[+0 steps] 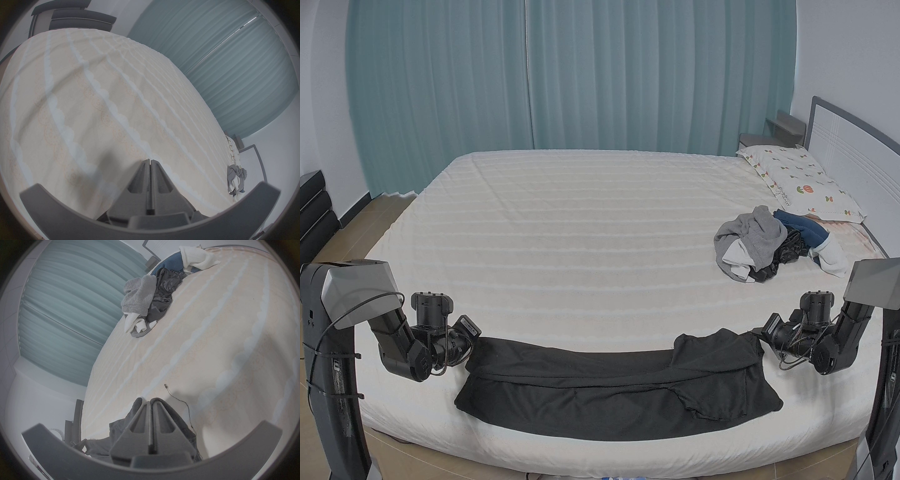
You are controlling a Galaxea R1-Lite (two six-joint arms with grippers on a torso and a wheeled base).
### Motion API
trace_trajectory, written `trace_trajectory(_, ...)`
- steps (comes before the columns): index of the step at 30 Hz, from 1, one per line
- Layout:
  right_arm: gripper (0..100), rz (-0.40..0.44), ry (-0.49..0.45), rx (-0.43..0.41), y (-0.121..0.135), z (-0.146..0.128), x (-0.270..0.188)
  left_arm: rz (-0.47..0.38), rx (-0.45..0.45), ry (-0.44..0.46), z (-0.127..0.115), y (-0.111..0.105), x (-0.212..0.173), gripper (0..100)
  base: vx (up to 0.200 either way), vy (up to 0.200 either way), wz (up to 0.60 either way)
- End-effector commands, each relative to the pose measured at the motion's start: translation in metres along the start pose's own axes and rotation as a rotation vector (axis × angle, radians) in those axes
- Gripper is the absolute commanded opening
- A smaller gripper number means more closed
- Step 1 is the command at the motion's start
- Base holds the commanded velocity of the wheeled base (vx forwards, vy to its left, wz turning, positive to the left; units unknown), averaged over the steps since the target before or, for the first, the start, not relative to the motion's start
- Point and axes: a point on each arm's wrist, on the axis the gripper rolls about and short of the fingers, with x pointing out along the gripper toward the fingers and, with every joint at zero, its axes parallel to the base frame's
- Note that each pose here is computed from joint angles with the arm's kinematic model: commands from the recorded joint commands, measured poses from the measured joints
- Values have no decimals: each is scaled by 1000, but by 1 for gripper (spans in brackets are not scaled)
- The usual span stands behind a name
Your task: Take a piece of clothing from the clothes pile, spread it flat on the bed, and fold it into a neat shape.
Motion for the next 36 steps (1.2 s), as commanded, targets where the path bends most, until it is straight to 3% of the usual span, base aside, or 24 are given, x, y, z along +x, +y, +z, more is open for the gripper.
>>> trace_trajectory(1, 0, -2, -1, -2, -4, -1, 3, 1, 0, 2, -1, 0, 0, 0, 0, 0, 0)
trace_trajectory(5, 0, -5, 2, -2, -6, -2, 4, 1, 0, 2, -1, 0, 0, 0, 0, 0, 0)
trace_trajectory(6, 100, -5, 2, -2, -6, -2, 4, 1, 0, 2, -1, 0, 0, 0, 0, 0, 0)
trace_trajectory(9, 100, -7, 4, -1, -6, -3, 4, 1, -4, 2, 0, 0, -1, 0, 0, 0, 0)
trace_trajectory(10, 100, -2, 3, 0, -5, -2, 3, -1, -8, 2, 1, 0, 0, 100, 0, 0, 0)
trace_trajectory(15, 100, 23, -27, 27, 2, 8, -5, -8, -16, -5, 4, 0, -1, 100, 0, 0, 0)
trace_trajectory(19, 100, 68, -61, 132, 8, 25, -18, -20, -38, -32, 16, 3, -4, 100, 0, 0, 0)
trace_trajectory(23, 100, 105, -51, 186, 6, 34, -24, -112, -34, -9, 23, 3, -17, 100, 0, 0, 0)
trace_trajectory(26, 100, 103, -42, 195, 4, 33, -23, -176, -27, 39, 18, 6, -21, 100, 0, 0, 0)
trace_trajectory(30, 100, 99, -27, 196, 4, 30, -20, -184, -23, 42, 17, 7, -21, 100, 0, 0, 0)
trace_trajectory(36, 100, 95, -25, 196, 3, 29, -20, -181, 9, 75, 14, 10, -23, 100, -200, 0, 0)
